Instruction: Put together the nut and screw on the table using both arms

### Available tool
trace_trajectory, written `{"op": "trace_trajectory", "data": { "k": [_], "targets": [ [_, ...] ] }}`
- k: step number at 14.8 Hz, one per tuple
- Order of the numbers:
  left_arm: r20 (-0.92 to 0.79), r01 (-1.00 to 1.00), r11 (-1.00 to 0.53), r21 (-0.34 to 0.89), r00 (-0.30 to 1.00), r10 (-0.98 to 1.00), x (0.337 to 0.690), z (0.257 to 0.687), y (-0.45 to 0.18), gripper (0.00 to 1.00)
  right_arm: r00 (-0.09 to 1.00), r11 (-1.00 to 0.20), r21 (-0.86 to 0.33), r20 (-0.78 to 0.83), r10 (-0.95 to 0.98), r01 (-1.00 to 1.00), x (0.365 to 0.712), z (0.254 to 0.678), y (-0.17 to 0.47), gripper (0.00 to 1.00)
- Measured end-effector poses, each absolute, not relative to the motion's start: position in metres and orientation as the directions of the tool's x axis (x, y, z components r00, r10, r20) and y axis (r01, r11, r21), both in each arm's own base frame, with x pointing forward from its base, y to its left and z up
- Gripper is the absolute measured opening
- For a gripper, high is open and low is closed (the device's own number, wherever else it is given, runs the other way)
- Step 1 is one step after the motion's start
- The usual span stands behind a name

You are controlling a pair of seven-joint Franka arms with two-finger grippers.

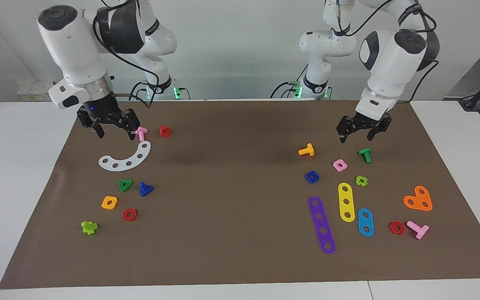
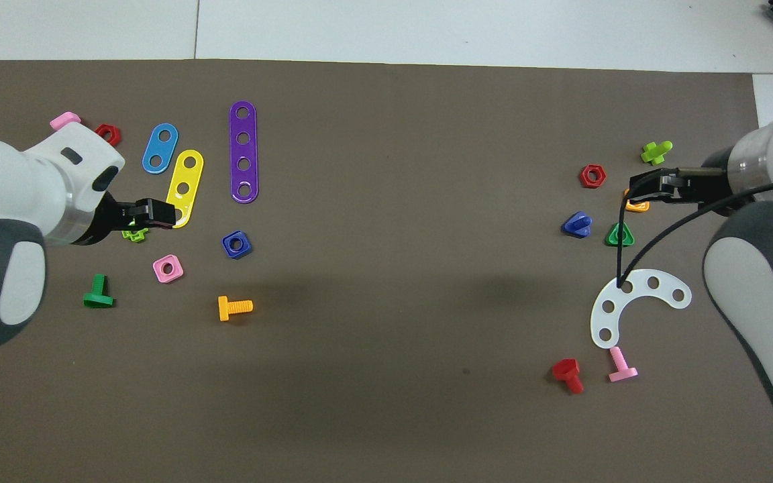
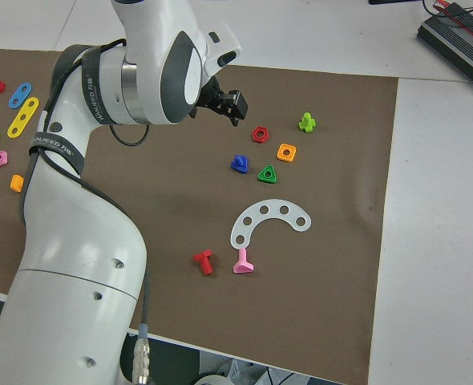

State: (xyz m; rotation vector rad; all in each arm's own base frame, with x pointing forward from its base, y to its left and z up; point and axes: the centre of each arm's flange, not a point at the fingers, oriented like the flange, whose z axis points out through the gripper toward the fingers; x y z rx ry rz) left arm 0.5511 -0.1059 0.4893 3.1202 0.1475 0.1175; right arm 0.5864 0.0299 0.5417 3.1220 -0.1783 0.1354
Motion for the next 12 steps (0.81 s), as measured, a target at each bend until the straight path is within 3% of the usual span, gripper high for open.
{"op": "trace_trajectory", "data": {
  "k": [3, 7, 12],
  "targets": [
    [0.087, 0.247, -0.968, 0.046, 0.964, 0.251, 0.564, 0.443, -0.131, 1.00, 0.990, -0.994, 0.006, 0.082, -0.111, -0.112, 0.607, 0.486, 0.031, 0.89],
    [0.093, 0.383, -0.920, 0.077, 0.916, 0.390, 0.572, 0.394, -0.152, 0.96, 0.992, -0.995, 0.006, 0.077, -0.100, -0.101, 0.621, 0.418, 0.032, 0.86],
    [0.085, 0.387, -0.918, 0.082, 0.915, 0.394, 0.567, 0.312, -0.178, 0.87, 0.996, -0.998, 0.008, 0.072, -0.055, -0.056, 0.617, 0.356, 0.032, 0.85]
  ]
}}
